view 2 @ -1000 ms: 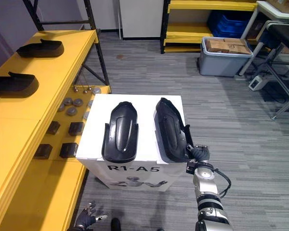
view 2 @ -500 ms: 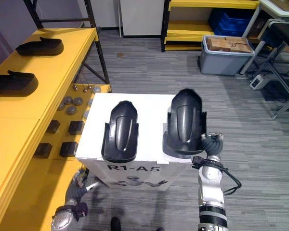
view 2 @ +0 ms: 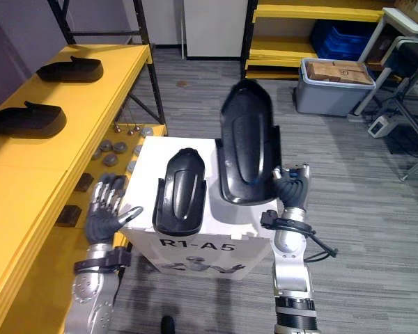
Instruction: Walk over and take plastic housings, then place them on the shelf
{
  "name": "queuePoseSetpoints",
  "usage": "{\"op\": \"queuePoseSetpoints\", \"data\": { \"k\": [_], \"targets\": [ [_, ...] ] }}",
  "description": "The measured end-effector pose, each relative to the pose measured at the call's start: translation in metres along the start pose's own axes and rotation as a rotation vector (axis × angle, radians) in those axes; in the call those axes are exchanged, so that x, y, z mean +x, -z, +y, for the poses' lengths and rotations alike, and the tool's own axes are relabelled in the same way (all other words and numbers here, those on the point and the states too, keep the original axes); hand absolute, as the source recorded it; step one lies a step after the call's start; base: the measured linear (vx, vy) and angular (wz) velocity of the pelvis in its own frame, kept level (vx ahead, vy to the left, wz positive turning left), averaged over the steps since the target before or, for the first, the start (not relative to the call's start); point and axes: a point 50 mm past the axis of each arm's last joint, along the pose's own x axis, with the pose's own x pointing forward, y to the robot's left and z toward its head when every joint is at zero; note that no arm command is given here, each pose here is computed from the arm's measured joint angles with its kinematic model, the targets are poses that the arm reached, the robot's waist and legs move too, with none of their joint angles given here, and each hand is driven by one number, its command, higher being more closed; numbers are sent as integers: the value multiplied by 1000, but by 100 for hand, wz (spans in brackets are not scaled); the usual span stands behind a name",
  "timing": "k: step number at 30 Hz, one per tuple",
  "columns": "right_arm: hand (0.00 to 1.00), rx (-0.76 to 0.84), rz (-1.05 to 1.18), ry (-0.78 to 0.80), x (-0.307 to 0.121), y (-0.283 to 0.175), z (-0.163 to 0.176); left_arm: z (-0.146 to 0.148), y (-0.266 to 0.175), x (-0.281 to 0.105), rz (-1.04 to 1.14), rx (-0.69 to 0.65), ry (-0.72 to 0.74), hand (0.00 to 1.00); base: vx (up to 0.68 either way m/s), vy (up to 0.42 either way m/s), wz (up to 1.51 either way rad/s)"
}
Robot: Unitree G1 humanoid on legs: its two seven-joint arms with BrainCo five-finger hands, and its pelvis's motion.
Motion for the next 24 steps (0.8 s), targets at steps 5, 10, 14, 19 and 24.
{"op": "queuePoseSetpoints", "data": {
  "k": [5,10,14,19,24],
  "targets": [
    [100,7,-101,-171,-10,-22,36,-36,3,11,20,-113,187,0,0,0,0],
    [100,-23,-153,-204,-13,-30,44,-34,13,13,77,-140,174,0,-19,1,-2],
    [100,-58,-182,-234,-17,-33,51,-31,23,14,146,-194,138,0,-25,2,-6],
    [100,-119,-220,-266,-21,-34,54,-29,29,12,191,-193,118,0,-13,4,-7],
    [100,-160,-252,-297,-25,-35,58,-28,34,12,213,-164,86,0,0,0,0]
  ]
}}
